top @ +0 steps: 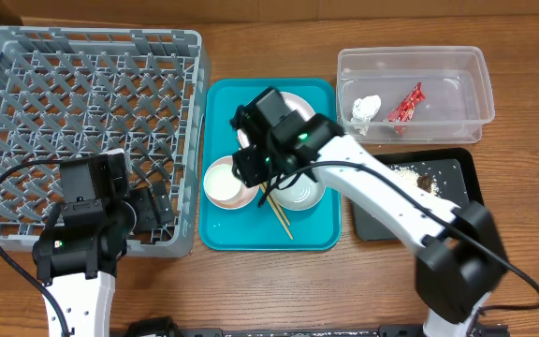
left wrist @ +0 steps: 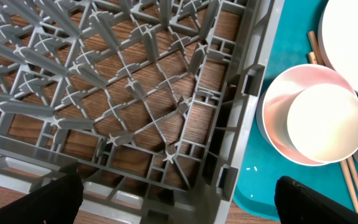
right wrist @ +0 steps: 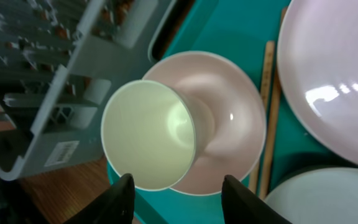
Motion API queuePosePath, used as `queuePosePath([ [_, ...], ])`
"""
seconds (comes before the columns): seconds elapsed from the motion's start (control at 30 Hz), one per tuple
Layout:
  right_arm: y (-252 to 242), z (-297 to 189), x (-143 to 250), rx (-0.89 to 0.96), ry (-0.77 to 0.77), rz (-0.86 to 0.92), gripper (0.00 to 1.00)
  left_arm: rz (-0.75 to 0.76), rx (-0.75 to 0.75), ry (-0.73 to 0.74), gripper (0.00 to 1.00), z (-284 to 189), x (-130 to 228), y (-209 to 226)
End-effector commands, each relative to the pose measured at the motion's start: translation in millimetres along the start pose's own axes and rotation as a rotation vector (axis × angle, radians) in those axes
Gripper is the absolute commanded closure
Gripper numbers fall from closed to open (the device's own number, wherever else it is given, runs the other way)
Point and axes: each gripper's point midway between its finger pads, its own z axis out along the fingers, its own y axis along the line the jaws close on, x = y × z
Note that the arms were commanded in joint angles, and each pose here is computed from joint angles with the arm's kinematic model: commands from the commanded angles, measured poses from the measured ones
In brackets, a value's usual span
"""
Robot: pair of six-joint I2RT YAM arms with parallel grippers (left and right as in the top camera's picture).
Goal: Sort waste into correct bins and load items into the dishwasher
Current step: 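Carry the emptied grey bowl to the teal tray and set it down, then grasp the paper cup out of the pink bowl with the right gripper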
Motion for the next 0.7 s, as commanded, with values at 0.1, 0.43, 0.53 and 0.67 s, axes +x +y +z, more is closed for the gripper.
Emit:
queuePosePath([
  [0.1, -4.7, 35.1, 14.6, 0.012, 0.079, 0.037, 0.66, -0.013, -0.001, -0.023, 0.00, -4.6, -7.9, 0.4],
  [0.43, -27.8, 21.6, -3.5, 0.097, 0.015, 0.107, 0.96, -0.013, -0.001, -0.023, 0.00, -4.6, -8.0, 0.3],
  [0.53, -29.6, -2.5, -21.2, 0.091, -0.052, 0.114, 0.96, -0.013, 0.008, -0.023, 0.00, -4.6, -8.1, -1.2],
  [0.67, -30.4, -51.5, -45.0, 0.077, -0.164, 0.124, 0.96, -0.012, 0.069, -0.033, 0.00, -5.1, -11.1, -11.8],
])
